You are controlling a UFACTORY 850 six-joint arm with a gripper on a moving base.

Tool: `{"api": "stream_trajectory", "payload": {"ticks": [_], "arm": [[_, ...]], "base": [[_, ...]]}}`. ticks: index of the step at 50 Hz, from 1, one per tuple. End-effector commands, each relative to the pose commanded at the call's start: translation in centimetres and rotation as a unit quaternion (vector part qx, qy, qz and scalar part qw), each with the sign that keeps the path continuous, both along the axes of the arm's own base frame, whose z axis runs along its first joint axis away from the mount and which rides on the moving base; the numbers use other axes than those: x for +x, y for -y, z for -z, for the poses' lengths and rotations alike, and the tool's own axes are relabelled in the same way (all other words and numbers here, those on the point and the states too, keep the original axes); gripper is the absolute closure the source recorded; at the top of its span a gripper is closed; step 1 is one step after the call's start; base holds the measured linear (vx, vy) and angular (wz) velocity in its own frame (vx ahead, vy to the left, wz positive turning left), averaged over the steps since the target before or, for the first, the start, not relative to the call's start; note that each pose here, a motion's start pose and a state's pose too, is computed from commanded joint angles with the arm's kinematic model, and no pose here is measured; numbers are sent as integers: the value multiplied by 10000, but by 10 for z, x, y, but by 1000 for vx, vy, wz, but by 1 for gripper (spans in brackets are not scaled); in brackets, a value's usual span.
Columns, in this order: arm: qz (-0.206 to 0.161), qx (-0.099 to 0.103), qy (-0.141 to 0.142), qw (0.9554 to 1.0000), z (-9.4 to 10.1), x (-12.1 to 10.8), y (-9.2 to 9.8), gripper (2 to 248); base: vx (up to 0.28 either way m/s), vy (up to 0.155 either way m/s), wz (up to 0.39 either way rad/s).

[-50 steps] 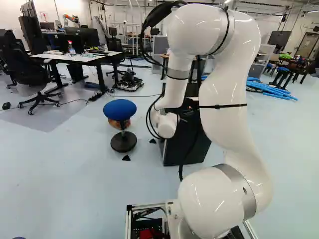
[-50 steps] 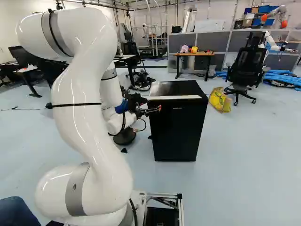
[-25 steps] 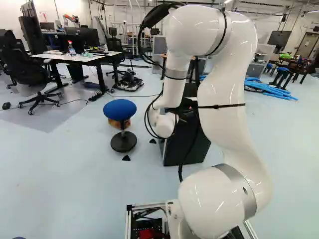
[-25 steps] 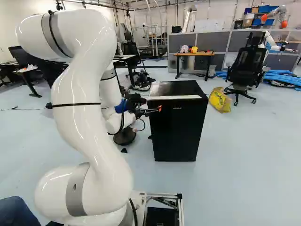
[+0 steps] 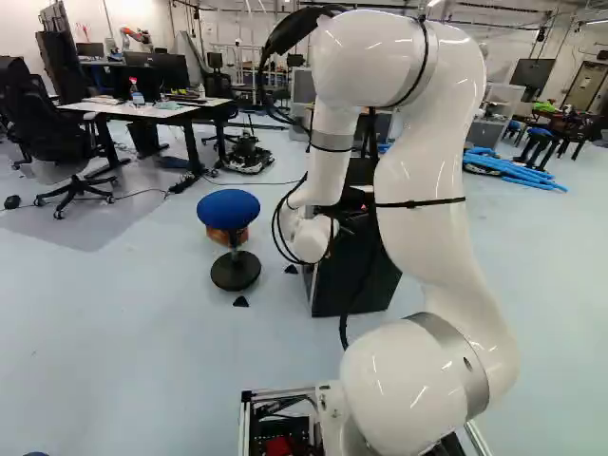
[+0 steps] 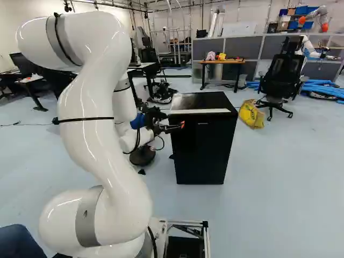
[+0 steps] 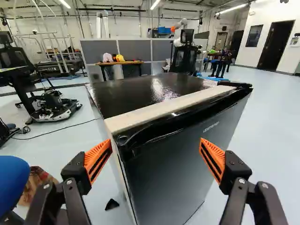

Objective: Grab a drink from the fridge

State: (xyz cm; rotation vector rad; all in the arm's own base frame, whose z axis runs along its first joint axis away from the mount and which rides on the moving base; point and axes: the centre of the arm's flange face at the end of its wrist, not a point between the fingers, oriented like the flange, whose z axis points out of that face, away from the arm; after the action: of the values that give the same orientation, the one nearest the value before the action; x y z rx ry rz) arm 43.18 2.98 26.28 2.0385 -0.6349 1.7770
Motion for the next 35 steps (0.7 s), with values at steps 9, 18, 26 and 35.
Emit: {"api": "stream_trajectory", "payload": {"ticks": [9, 18, 26, 35], "arm": [[68, 4, 3, 10000, 0, -1, -2, 3], [139, 9, 6, 9999, 0, -1, -5, 3], [211, 13, 9, 9998, 0, -2, -7, 3], [296, 18, 12, 9996, 1, -3, -9, 3]], "base": [[0, 0, 0], [0, 0, 0], [0, 0, 0], [0, 0, 0]]}}
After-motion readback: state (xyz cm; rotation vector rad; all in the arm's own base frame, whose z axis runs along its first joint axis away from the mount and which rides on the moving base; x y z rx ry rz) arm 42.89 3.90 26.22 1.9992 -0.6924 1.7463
